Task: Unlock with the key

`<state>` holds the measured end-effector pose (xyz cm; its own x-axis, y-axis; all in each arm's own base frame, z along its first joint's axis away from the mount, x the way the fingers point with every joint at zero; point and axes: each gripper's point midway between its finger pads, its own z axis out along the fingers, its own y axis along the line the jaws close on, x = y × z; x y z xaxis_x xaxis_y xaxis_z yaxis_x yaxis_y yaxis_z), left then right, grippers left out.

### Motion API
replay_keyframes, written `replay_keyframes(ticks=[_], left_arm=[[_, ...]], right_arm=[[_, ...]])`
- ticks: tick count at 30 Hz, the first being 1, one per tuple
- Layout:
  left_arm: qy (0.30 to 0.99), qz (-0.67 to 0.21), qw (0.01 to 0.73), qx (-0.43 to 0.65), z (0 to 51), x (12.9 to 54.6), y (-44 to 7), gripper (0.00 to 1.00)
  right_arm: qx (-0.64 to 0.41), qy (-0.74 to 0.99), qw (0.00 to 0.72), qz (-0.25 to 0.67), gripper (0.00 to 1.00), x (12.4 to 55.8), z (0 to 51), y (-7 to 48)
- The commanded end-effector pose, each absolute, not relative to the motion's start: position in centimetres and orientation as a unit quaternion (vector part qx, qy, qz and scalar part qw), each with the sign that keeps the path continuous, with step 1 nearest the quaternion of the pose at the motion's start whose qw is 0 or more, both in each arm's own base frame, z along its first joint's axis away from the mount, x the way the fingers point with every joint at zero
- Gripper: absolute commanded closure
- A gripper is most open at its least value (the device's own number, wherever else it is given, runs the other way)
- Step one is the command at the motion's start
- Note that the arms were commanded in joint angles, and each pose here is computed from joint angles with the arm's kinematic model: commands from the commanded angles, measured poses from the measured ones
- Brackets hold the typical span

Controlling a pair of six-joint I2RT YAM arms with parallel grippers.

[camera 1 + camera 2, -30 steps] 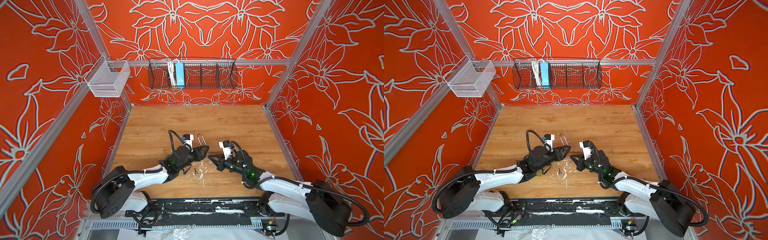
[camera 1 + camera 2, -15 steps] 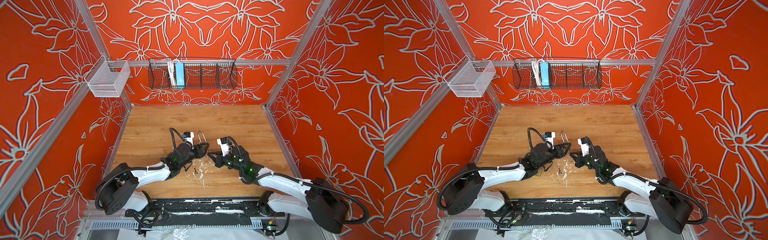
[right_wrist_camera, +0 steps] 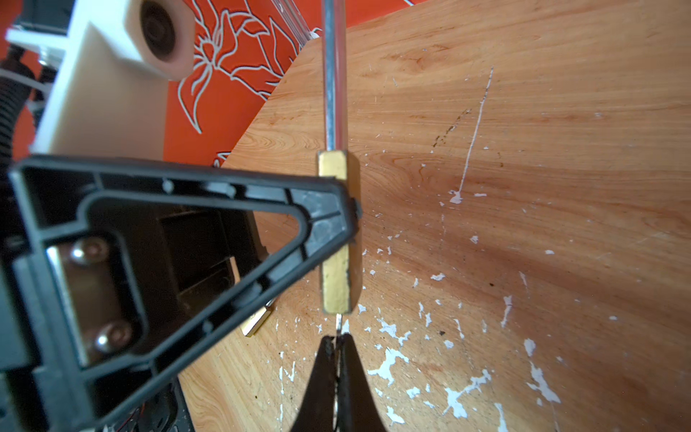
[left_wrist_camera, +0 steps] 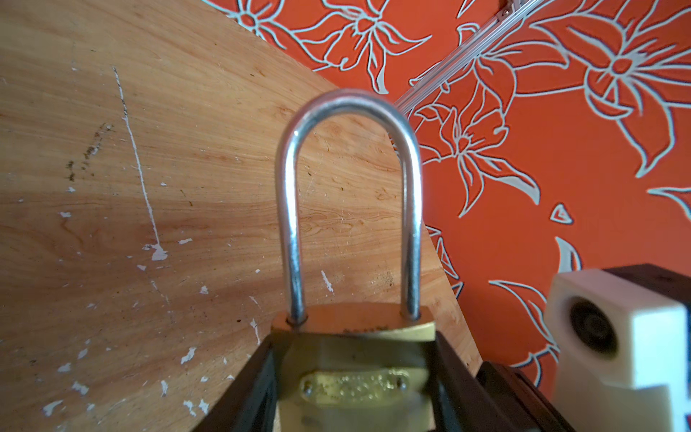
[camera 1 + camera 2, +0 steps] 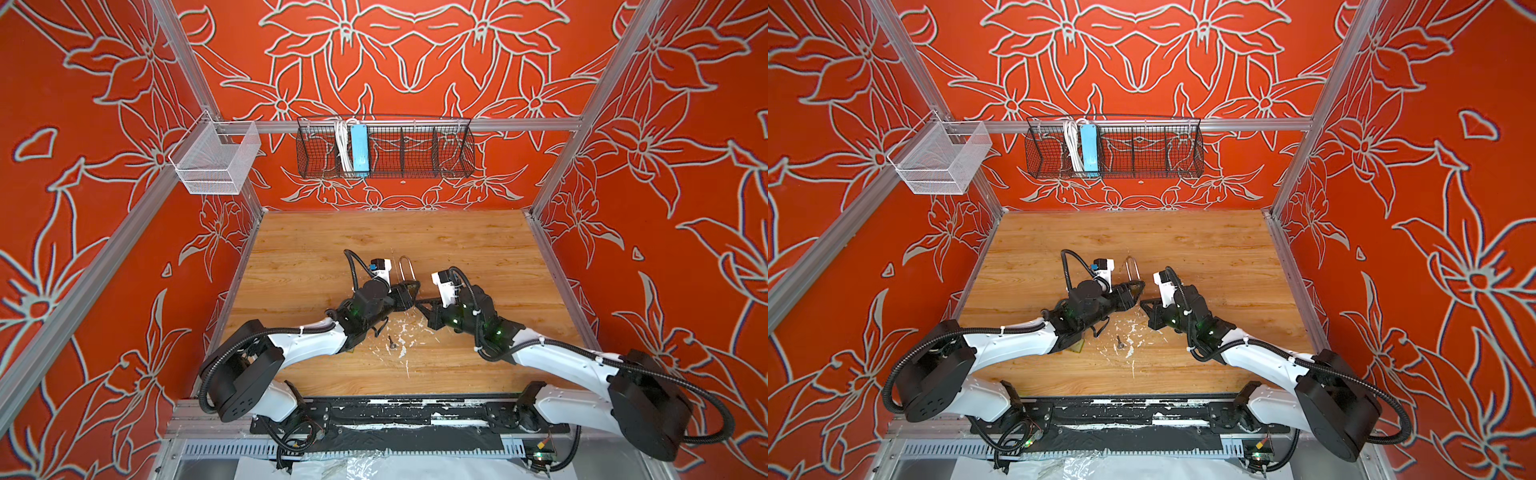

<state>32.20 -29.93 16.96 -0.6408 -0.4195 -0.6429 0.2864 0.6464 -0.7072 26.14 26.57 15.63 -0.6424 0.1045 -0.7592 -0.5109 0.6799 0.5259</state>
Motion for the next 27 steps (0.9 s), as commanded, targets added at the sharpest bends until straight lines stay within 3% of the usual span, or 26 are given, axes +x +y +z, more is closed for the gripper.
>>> replay_keyframes(ticks=[1,27], left_arm=[[0.871,-0.338,0.357,-0.007,10.4,30.3,-28.9,1.00],[0.845,-0.287,0.437,-0.112,10.2,32.2,-23.4,1.00]], right_arm=[[-0.116,0.729,0.531,0.416,1.00,28.0,25.3,26.4],[-0.141,0.800,0.347,0.469,1.00,22.6,10.5,29.1]])
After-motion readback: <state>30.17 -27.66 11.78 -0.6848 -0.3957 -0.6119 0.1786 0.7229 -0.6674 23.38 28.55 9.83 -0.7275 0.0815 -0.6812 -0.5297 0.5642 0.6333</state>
